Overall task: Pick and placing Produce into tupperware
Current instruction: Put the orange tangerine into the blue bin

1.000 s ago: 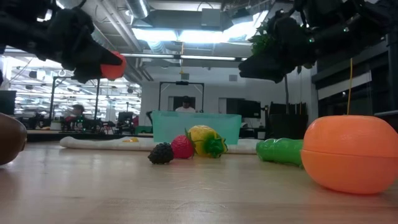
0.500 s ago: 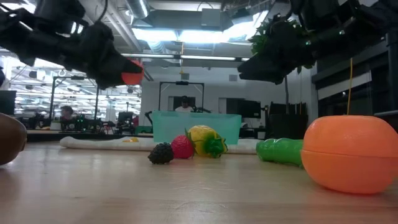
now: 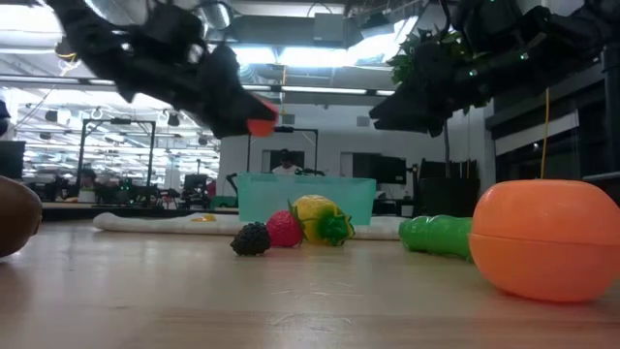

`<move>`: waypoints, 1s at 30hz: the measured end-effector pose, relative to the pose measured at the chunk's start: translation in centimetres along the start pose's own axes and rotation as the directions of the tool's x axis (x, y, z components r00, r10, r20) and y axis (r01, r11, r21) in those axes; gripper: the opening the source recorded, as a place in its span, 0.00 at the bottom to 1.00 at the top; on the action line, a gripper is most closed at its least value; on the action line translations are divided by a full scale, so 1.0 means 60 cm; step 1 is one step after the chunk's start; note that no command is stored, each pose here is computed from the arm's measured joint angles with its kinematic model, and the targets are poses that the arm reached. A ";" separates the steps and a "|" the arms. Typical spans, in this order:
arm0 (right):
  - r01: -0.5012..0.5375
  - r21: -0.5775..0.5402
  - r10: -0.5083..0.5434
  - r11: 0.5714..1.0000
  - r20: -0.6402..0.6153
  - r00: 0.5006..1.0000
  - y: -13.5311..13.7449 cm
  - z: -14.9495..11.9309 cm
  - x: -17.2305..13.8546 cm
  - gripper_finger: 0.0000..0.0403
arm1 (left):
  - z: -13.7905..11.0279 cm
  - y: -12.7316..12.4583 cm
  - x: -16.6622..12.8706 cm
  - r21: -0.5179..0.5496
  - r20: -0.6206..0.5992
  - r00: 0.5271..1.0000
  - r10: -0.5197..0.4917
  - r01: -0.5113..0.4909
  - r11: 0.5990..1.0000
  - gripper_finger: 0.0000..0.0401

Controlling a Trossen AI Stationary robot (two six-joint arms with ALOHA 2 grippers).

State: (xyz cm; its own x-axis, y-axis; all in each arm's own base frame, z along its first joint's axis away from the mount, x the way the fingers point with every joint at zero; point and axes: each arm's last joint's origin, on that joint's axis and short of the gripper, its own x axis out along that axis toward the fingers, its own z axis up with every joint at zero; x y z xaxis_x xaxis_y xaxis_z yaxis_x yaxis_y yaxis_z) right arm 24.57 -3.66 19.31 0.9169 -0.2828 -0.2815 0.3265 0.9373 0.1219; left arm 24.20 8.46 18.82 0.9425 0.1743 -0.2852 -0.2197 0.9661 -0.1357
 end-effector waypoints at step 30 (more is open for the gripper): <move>-0.029 0.001 0.029 1.000 -0.028 0.999 0.001 -0.004 0.000 0.48 | 0.059 0.021 0.107 0.023 -0.481 0.876 -0.037 0.055 0.998 0.60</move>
State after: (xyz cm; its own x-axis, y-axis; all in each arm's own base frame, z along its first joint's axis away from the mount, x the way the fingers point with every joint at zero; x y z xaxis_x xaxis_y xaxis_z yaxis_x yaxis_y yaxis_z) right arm 24.53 -3.56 19.09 0.9192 -0.2496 -0.3046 0.3000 0.9449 0.1308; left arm 30.85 11.47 20.20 0.7126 0.0248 -0.7011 -0.1616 0.9783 -0.1296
